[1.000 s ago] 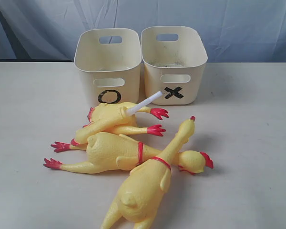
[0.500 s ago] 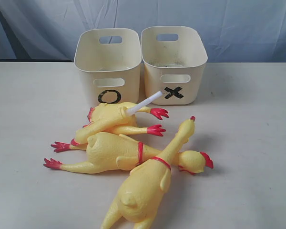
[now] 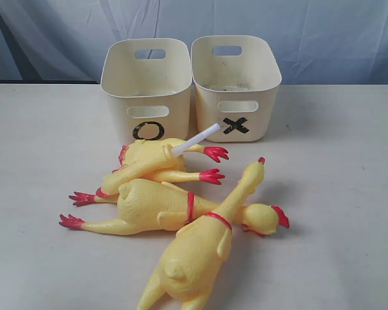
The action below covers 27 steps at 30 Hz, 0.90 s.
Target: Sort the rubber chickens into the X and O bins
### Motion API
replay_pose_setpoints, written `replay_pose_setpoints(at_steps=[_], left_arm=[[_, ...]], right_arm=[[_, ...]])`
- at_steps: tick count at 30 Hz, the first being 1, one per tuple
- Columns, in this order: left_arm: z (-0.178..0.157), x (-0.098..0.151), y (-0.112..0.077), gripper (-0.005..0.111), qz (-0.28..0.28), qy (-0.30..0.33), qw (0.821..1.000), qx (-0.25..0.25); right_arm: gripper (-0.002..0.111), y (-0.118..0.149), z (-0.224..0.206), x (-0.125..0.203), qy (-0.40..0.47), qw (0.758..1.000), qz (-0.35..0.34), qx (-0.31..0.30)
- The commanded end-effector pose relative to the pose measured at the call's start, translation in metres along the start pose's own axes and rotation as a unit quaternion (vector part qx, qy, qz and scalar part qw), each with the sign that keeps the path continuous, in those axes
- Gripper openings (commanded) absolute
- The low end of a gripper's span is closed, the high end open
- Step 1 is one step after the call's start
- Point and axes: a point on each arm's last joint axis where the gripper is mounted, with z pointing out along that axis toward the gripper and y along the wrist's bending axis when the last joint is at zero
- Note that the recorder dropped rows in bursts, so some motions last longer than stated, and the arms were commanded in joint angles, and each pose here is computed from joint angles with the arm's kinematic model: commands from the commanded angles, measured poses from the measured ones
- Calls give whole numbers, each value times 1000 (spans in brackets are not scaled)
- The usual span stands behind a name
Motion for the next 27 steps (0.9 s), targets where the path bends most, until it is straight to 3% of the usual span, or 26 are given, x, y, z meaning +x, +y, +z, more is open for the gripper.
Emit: replay_pose_setpoints(at_steps=[1, 20, 27], left_arm=[[0, -1, 0, 0, -3, -10, 1000, 0], [0, -1, 0, 0, -3, -10, 1000, 0], [0, -1, 0, 0, -3, -10, 1000, 0]], right_arm=[[-1, 0, 0, -5, -36, 998, 47, -2], [-1, -2, -1, -11, -69, 995, 67, 3], [-1, -1, -1, -11, -68, 985, 161, -8]])
